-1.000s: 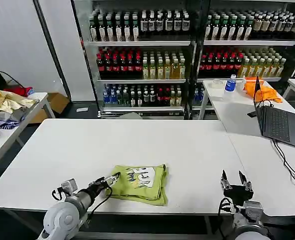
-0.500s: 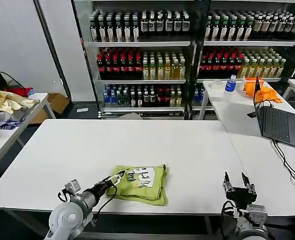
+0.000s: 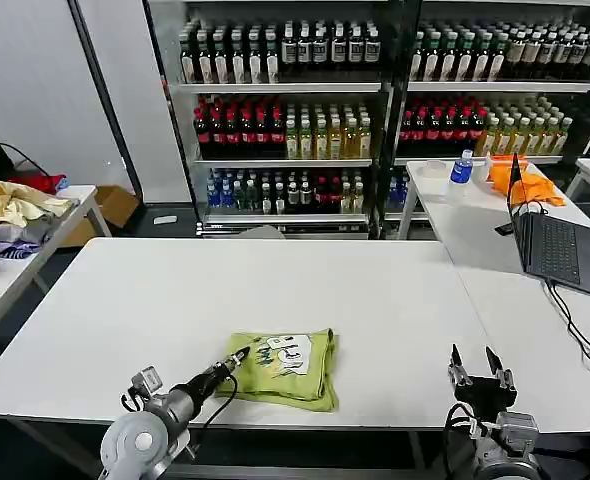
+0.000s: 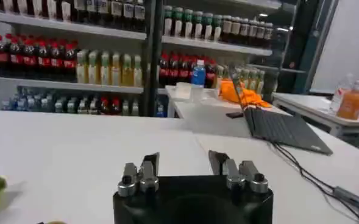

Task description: Fold and organize the clothes.

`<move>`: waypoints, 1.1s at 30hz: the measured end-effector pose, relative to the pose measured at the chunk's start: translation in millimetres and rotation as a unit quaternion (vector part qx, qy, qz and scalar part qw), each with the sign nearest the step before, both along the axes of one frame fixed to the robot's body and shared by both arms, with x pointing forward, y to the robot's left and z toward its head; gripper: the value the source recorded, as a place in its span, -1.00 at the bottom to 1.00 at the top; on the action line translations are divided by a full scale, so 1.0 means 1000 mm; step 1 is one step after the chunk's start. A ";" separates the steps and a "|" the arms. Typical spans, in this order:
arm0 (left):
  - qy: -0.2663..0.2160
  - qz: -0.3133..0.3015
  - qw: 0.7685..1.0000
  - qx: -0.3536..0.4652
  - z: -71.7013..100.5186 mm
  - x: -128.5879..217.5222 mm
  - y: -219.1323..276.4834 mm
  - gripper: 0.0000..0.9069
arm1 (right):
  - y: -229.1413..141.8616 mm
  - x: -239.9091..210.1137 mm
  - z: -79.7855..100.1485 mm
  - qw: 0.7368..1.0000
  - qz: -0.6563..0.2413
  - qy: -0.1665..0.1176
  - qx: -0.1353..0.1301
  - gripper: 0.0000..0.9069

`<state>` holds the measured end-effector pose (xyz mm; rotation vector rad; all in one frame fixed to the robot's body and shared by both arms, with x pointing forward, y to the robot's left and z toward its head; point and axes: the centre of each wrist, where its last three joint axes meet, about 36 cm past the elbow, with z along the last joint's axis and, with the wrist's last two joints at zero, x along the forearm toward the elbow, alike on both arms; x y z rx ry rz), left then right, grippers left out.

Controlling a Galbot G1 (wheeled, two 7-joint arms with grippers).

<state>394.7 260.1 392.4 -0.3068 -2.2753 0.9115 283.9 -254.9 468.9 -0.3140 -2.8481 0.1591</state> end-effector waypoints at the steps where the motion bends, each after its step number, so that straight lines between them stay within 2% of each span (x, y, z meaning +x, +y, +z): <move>1: 0.001 0.001 1.000 -0.004 -0.001 0.000 0.000 -0.96 | 0.000 0.000 0.000 1.000 0.000 0.000 0.000 0.36; 9: 0.000 0.009 0.999 -0.036 0.003 0.000 -0.001 -0.96 | -0.003 -0.001 0.004 1.000 -0.004 -0.003 -0.002 0.36; 15: -0.024 0.027 0.998 -0.049 0.026 0.005 0.019 -0.93 | -0.005 0.001 0.008 1.000 -0.006 -0.008 0.000 0.36; 22: -0.081 0.075 0.994 0.009 0.074 0.012 0.092 -0.93 | -0.005 0.004 0.011 1.000 -0.002 -0.015 0.007 0.36; 27: -0.133 0.094 0.980 0.112 0.123 0.014 0.148 -0.93 | -0.005 0.006 0.014 1.000 0.000 -0.020 0.009 0.36; 30: -0.161 0.087 0.968 0.173 0.152 0.014 0.163 -0.93 | -0.006 0.006 0.013 1.000 0.001 -0.020 0.010 0.36; 33: -0.180 0.069 0.956 0.223 0.169 0.010 0.160 -0.93 | -0.006 0.007 0.011 1.000 0.000 -0.018 0.011 0.36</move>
